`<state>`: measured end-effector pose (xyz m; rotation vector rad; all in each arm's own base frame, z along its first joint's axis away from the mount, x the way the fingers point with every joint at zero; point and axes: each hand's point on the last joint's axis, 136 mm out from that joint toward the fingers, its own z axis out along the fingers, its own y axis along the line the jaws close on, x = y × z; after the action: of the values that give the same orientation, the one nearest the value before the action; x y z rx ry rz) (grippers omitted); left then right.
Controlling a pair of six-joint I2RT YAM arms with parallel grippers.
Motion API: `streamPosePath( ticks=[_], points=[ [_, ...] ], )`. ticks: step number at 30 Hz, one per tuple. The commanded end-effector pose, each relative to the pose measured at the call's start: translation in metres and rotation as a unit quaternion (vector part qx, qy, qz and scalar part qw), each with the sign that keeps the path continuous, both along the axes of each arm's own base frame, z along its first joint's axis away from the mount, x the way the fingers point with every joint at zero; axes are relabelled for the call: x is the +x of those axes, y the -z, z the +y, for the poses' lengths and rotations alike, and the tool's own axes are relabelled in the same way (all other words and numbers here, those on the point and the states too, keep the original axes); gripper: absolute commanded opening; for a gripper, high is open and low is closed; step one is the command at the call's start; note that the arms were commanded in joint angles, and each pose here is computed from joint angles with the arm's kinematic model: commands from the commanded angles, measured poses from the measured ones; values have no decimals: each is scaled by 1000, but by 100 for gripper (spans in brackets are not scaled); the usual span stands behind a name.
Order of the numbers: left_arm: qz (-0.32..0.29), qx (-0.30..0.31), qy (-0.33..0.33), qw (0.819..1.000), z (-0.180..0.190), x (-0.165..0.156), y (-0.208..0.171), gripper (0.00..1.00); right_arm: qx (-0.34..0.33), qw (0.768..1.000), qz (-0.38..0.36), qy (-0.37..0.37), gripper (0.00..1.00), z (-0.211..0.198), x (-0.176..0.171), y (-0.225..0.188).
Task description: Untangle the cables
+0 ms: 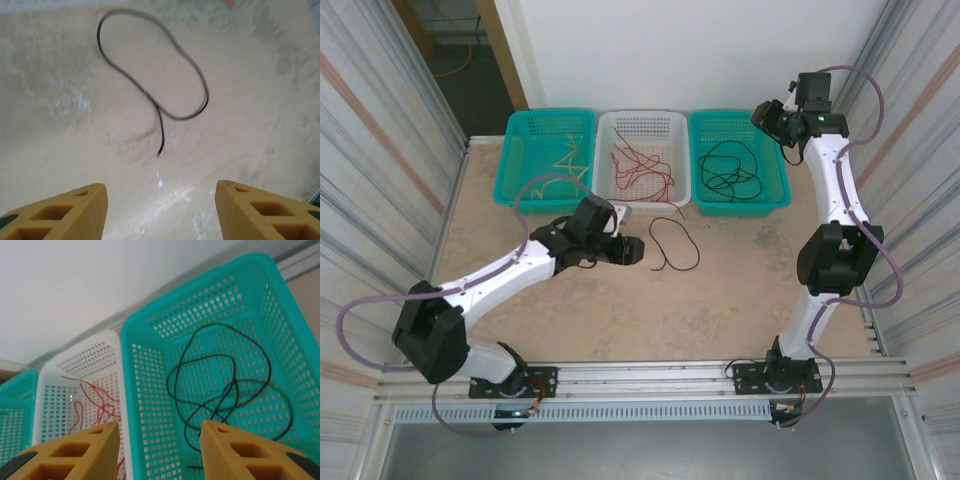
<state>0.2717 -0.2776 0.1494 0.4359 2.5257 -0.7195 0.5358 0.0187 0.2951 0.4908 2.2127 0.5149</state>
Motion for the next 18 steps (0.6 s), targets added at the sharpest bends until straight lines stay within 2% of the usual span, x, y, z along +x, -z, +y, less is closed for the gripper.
streamPosePath(
  ticks=[1, 7, 12, 18],
  points=[
    [39, 42, 40, 998, -2, -11, 21, 59, 5, 999, -26, -24, 49, 13, -20, -30],
    [86, 72, 67, 991, -22, -10, 54, 55, 8, 997, -43, -62, 51, 49, -75, -35],
    [111, 51, 55, 991, -45, 3, 69, 56, -8, 993, -38, -107, 53, 87, -140, -13],
    [145, 45, 40, 988, -60, 12, 86, 50, -29, 991, 0, -128, 54, 96, -203, 20]
  ],
)
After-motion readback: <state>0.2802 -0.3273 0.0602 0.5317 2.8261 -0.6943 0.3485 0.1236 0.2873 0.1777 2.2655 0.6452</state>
